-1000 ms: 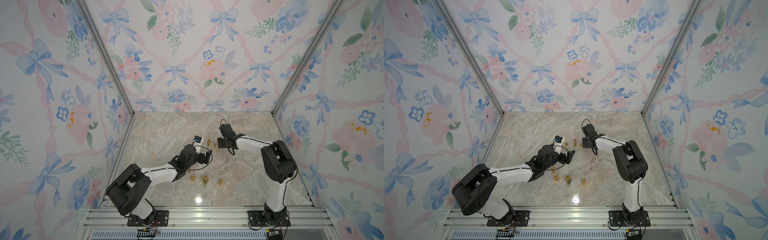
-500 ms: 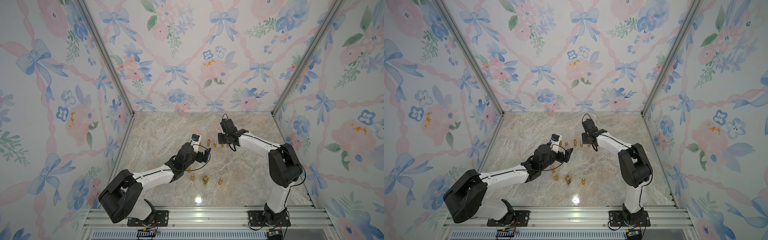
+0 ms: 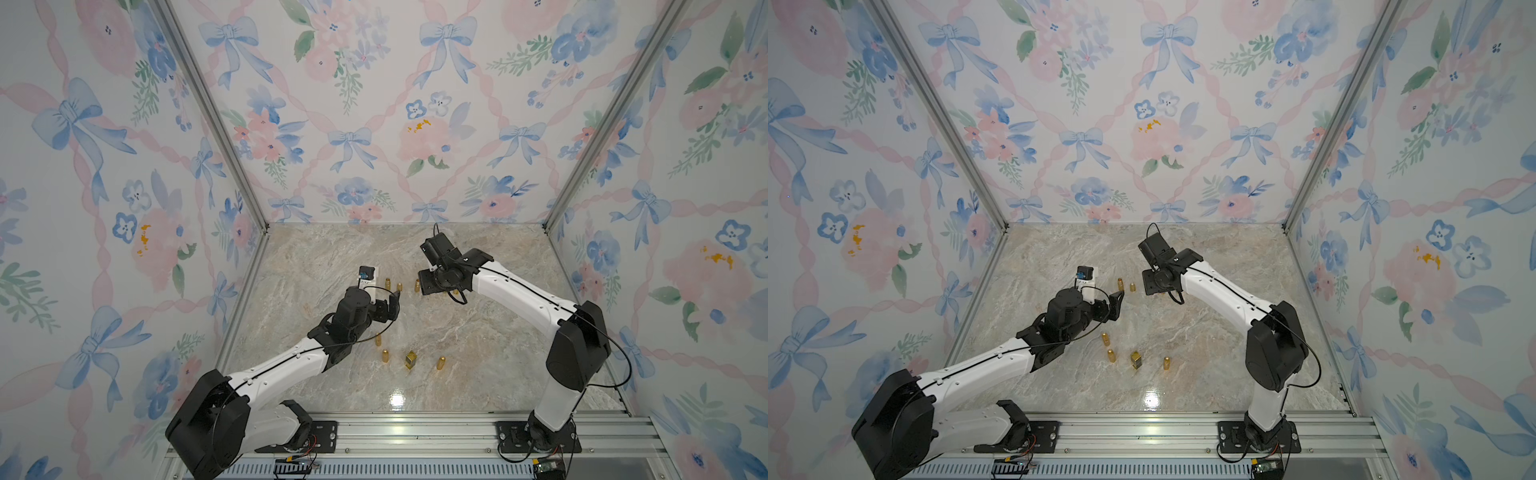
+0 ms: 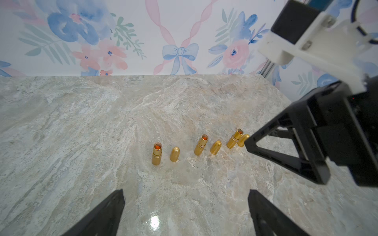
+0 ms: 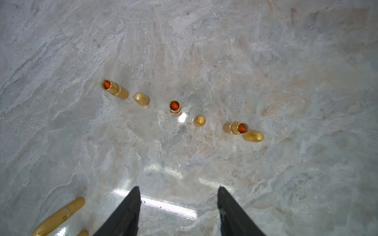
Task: Open the lipstick cap
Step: Pick up the lipstick at the center of the board.
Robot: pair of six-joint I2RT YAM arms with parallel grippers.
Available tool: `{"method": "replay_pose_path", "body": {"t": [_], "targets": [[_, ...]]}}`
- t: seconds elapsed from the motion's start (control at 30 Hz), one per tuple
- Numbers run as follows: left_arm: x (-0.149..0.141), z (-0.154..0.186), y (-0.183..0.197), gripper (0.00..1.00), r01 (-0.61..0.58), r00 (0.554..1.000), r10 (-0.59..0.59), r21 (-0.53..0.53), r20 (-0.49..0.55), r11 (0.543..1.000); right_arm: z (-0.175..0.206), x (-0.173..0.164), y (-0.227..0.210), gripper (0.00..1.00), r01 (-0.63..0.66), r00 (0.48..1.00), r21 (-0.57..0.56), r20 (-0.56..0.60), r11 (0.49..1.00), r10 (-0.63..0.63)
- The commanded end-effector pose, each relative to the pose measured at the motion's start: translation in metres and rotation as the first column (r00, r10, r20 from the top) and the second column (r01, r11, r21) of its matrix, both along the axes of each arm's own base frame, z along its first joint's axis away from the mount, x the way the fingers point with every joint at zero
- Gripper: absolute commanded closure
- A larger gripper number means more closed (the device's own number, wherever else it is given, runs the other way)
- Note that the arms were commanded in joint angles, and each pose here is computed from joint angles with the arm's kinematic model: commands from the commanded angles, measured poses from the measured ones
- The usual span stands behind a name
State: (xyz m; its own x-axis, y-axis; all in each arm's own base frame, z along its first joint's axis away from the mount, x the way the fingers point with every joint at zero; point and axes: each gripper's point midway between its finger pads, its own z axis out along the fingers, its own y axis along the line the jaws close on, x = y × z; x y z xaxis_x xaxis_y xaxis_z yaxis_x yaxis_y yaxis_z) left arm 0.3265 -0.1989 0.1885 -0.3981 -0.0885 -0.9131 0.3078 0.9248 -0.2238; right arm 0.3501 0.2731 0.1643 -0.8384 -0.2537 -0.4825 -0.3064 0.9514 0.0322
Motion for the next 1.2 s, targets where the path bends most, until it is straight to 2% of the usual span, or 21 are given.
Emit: {"method": "replay_pose_path", "body": {"t": [0.0,0.17,0.33,0.53,0.8,1.17], "targets": [[-0.006,-0.016,0.025,0.02,-0.08,0.995,0.078,-0.028,-0.069,0.996,0.0,-0.044,0.01,0.37,-0.016,0.993,-0.005,-0.117,1.0,0.015],[-0.009,-0.021,0.048,0.02,-0.156,0.985,0.153,-0.03,-0.081,0.987,-0.005,-0.08,0.054,0.37,-0.068,0.977,0.091,-0.198,0.994,0.085],[-0.013,-0.027,0.065,0.02,-0.213,0.974,0.21,-0.03,-0.09,0.977,-0.01,-0.101,0.086,0.36,-0.119,0.968,0.126,-0.207,0.985,0.144],[-0.02,-0.026,0.087,0.02,-0.292,0.955,0.287,-0.067,-0.078,0.954,-0.034,-0.114,0.12,0.38,-0.154,0.947,0.132,-0.264,0.979,0.184],[-0.025,-0.026,0.101,0.02,-0.343,0.939,0.338,-0.093,-0.07,0.935,-0.07,-0.115,0.134,0.44,-0.16,0.94,0.079,-0.293,0.984,0.176],[-0.028,-0.026,0.107,0.02,-0.366,0.93,0.361,-0.105,-0.063,0.925,-0.095,-0.106,0.146,0.52,-0.172,0.94,0.049,-0.29,0.984,0.179]]}}
